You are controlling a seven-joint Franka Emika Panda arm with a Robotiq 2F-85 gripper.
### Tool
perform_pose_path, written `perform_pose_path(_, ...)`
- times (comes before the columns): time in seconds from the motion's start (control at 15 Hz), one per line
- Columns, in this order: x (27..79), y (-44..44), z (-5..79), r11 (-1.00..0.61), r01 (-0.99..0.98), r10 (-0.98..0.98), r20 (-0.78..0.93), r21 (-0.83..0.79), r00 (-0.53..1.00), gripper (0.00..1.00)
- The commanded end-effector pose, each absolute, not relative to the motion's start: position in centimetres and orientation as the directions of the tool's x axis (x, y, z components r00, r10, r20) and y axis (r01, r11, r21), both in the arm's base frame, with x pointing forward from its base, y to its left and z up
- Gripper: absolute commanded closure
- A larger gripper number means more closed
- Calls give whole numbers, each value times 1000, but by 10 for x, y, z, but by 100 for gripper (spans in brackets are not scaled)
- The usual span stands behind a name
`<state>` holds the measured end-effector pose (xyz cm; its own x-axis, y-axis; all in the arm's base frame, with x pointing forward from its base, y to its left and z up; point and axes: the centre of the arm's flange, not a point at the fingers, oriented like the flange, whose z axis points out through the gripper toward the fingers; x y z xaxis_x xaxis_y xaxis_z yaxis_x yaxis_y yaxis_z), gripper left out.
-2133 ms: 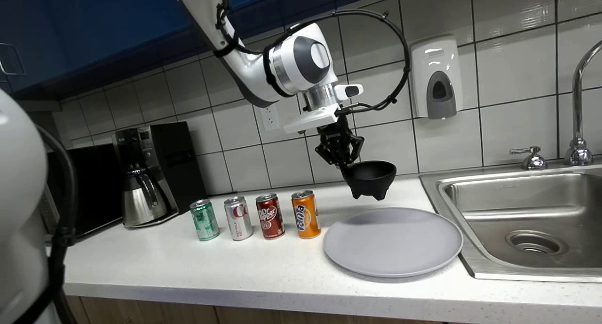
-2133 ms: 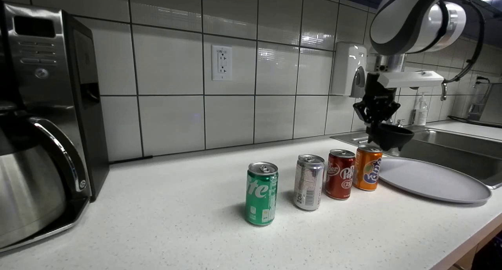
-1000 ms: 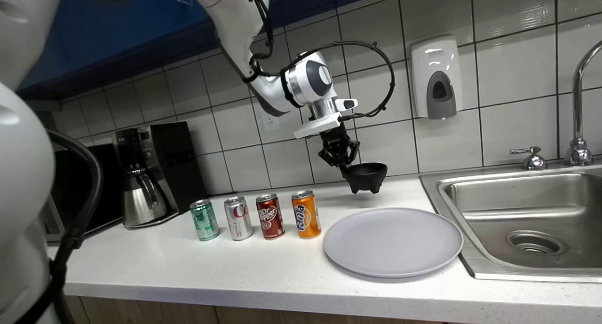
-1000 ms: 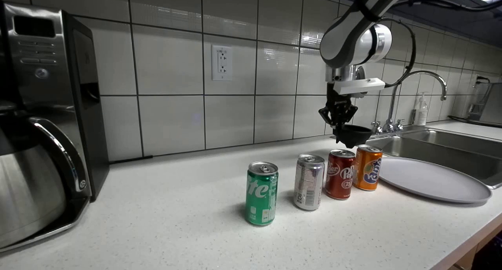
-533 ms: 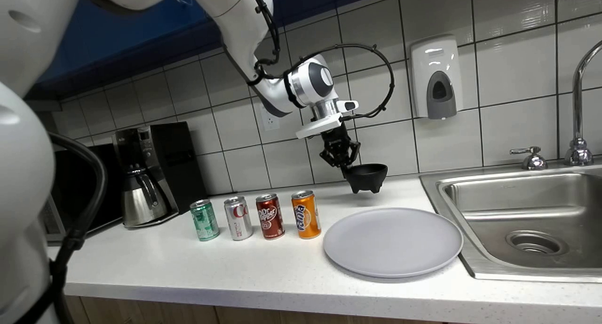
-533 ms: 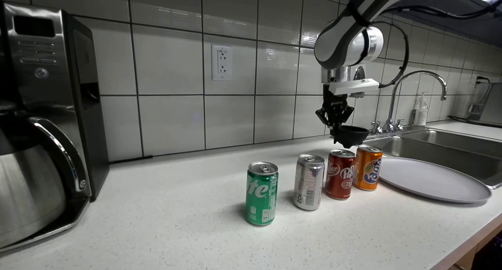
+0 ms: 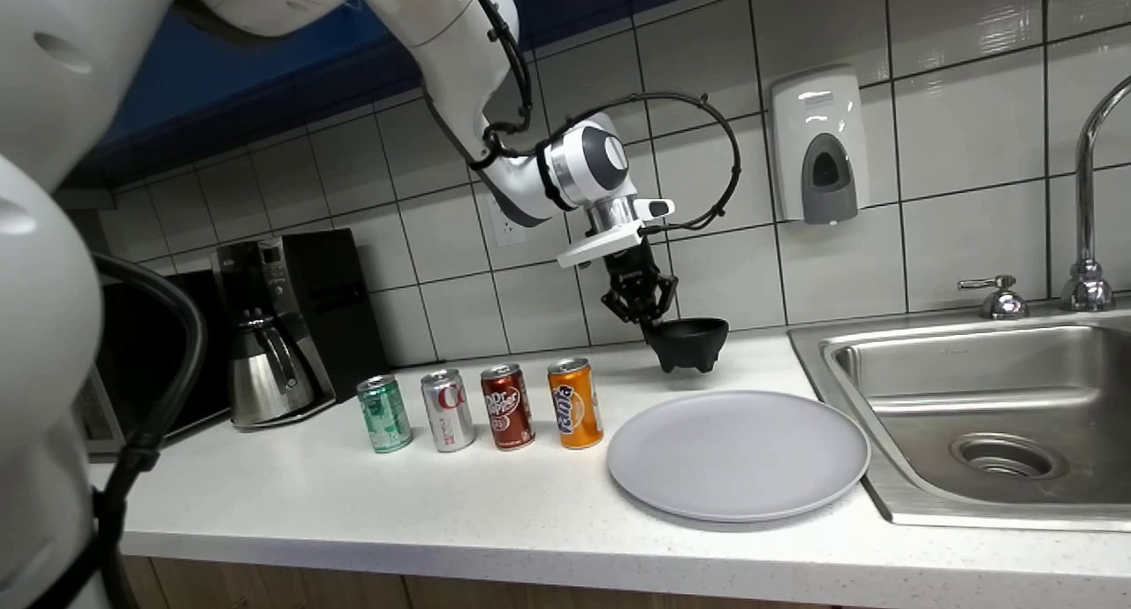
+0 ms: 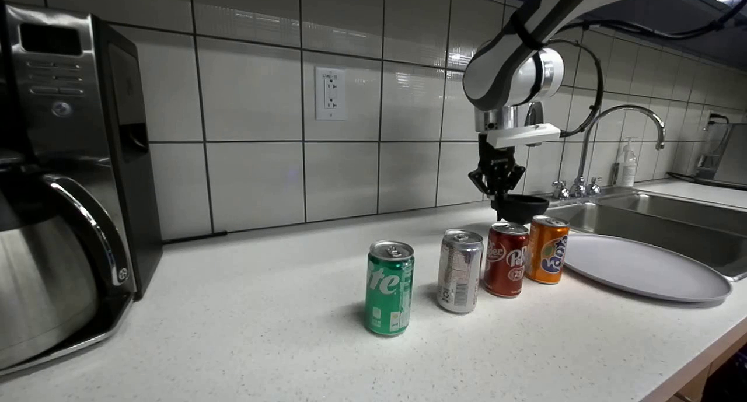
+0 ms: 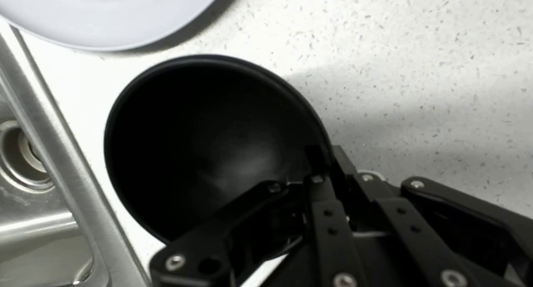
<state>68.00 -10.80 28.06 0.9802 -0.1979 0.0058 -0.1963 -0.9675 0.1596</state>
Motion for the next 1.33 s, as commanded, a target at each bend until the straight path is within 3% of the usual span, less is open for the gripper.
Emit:
perform_pose_path(0.0, 685, -105, 262, -970, -183, -188, -19, 163, 982, 98)
perform_pose_path(0.33, 686, -112, 253, -971, -180, -188, -34, 159, 982, 98)
perform_pose_path(0.4, 685, -112, 253, -970, -185, -192, -31, 157, 981, 70)
perform_pose_path(0.6, 684, -112, 256, -970, -187, -193, -23, 157, 981, 52)
perform_pose_path(0.93, 675, -103, 278, -971, -187, -182, 44, 146, 982, 14)
perform_pose_path(1.07, 669, -98, 289, -973, -184, -175, 73, 140, 982, 1)
perform_pose_path(1.27, 651, -88, 305, -977, -175, -161, 113, 124, 980, 0)
